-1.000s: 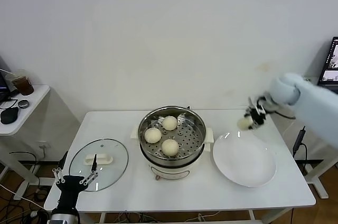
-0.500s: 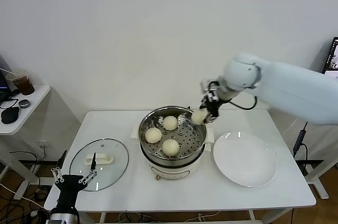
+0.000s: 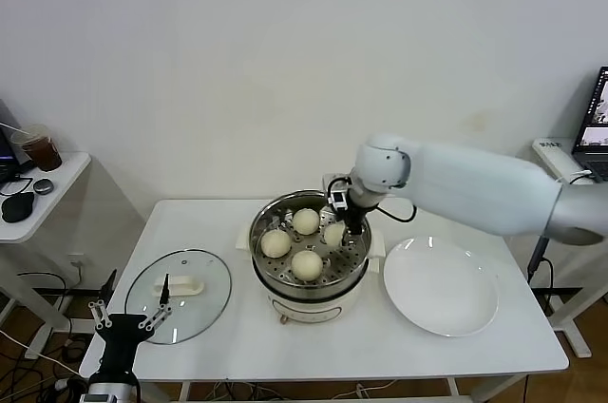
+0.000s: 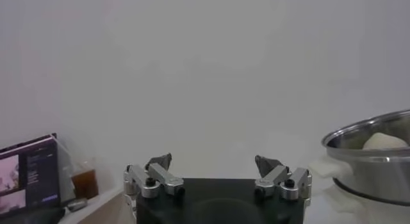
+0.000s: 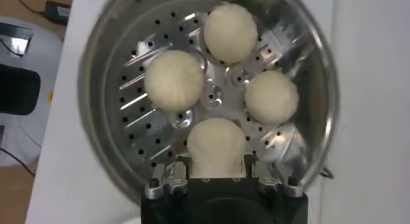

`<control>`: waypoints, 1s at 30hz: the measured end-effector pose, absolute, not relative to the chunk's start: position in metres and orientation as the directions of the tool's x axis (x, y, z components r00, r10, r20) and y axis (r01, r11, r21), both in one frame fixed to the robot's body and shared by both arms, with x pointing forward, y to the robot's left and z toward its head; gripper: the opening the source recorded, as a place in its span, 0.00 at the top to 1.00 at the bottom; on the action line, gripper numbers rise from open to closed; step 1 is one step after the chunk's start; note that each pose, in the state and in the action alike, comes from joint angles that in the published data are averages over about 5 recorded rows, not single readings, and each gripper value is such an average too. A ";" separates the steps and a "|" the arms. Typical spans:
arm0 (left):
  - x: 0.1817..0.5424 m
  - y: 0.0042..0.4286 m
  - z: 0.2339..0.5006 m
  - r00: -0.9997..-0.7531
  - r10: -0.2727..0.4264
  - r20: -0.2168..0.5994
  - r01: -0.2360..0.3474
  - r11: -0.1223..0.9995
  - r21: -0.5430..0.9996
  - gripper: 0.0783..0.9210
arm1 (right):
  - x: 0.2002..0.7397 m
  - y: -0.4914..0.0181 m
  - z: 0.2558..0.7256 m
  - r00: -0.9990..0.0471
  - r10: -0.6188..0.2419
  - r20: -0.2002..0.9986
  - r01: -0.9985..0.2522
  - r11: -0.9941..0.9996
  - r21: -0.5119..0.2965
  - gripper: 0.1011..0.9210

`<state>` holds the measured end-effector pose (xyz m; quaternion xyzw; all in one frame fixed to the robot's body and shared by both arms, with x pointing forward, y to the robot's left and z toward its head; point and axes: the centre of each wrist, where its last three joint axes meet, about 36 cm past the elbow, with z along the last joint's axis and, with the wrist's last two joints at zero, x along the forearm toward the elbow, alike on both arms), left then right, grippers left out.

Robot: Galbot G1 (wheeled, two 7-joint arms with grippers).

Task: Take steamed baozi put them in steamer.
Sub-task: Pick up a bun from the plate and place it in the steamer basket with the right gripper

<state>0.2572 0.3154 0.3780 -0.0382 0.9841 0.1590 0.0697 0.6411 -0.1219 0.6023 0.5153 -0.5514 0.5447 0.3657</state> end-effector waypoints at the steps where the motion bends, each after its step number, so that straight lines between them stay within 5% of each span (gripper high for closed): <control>1: 0.257 0.316 0.378 -0.987 -0.053 -0.149 -0.098 0.946 0.308 0.12 | 0.643 -0.121 0.599 -0.203 -0.167 0.965 -0.967 -0.122 -0.224 0.51; 10: 0.258 0.316 0.377 -0.987 -0.056 -0.147 -0.099 0.946 0.308 0.12 | 0.649 -0.112 0.584 -0.217 -0.168 0.962 -0.966 -0.104 -0.236 0.48; 21: 0.258 0.314 0.377 -0.987 -0.055 -0.149 -0.099 0.948 0.302 0.12 | 0.646 -0.122 0.599 -0.219 -0.177 0.960 -0.969 -0.075 -0.235 0.14; 30: 0.259 0.312 0.377 -0.987 -0.050 -0.150 -0.094 0.950 0.299 0.12 | 0.627 -0.156 0.633 -0.262 -0.268 0.927 -0.961 -0.020 -0.278 0.12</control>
